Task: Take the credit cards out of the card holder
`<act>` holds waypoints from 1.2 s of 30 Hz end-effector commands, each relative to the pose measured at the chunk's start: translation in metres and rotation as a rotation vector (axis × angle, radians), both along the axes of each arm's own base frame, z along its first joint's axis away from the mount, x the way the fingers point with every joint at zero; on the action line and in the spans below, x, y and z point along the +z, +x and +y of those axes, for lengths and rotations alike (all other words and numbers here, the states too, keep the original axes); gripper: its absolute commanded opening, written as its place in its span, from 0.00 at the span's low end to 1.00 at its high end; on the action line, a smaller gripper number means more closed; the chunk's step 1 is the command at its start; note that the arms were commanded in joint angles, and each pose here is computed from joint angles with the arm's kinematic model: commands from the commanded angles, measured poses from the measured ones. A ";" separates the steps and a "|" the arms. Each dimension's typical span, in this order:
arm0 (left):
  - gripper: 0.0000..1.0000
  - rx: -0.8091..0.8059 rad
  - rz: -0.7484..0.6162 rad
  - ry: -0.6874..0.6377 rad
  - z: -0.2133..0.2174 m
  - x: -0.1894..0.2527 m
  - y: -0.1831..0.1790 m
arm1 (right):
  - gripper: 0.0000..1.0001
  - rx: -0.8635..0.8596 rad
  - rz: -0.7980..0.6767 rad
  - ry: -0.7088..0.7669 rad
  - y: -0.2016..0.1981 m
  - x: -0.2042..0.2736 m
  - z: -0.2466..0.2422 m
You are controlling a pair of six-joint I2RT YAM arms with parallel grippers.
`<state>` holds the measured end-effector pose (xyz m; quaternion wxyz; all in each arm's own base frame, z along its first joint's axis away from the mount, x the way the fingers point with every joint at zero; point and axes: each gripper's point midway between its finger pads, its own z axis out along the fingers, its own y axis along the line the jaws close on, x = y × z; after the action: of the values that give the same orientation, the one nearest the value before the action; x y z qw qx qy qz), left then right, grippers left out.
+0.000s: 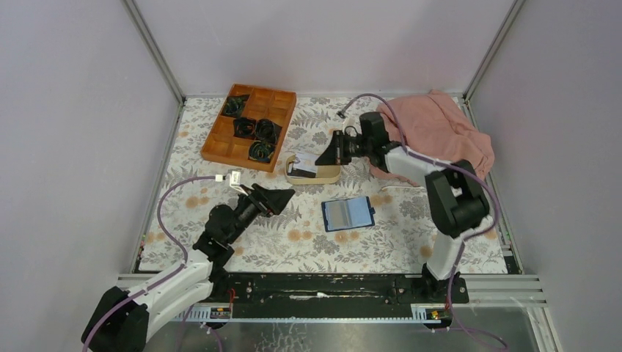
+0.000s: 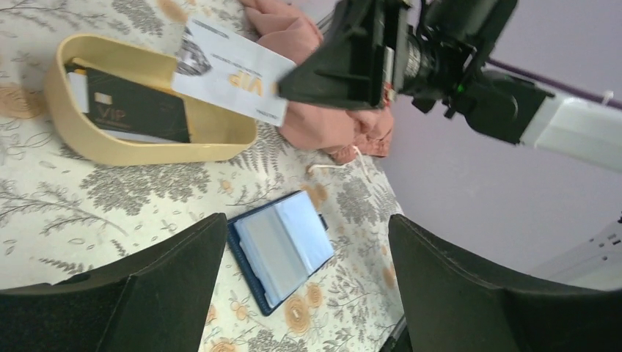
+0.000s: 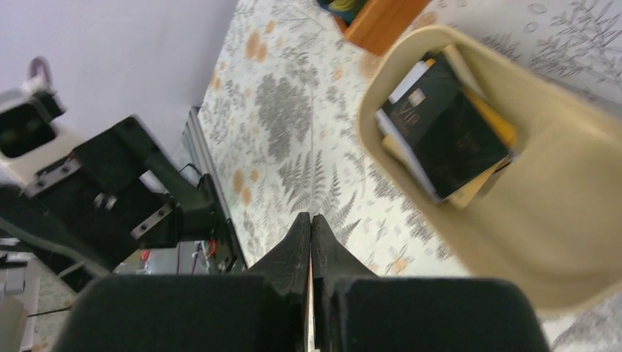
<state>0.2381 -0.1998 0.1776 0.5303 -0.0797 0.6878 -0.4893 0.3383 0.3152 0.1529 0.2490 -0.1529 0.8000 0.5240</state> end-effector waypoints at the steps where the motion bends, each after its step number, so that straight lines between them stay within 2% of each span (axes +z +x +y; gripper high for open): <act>1: 0.89 0.032 0.019 0.084 0.010 -0.013 0.003 | 0.00 0.086 0.082 -0.052 0.020 -0.022 0.011; 10: 1.00 -0.005 0.003 0.146 0.010 -0.005 0.001 | 0.00 0.101 0.114 -0.052 0.043 -0.043 0.023; 26: 1.00 -0.114 0.026 0.103 -0.010 0.002 -0.002 | 0.00 0.088 0.217 -0.043 0.054 -0.094 0.031; 27: 1.00 -0.116 0.026 0.098 -0.011 0.002 -0.002 | 0.02 0.086 0.212 -0.042 0.055 -0.093 0.031; 29: 1.00 -0.119 0.025 0.094 -0.011 0.002 -0.003 | 0.20 0.084 0.195 -0.034 0.056 -0.089 0.031; 32: 1.00 -0.117 0.020 0.095 -0.011 0.002 -0.002 | 0.34 0.072 0.158 -0.024 0.058 -0.075 0.032; 36: 1.00 -0.107 0.031 0.102 -0.011 -0.001 0.001 | 0.41 0.048 0.109 -0.021 0.063 -0.052 0.030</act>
<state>0.2347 -0.2087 0.1618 0.4784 -0.0285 0.7430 -0.4672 0.3891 0.3452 0.0495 0.1293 -0.1254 0.8339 0.5217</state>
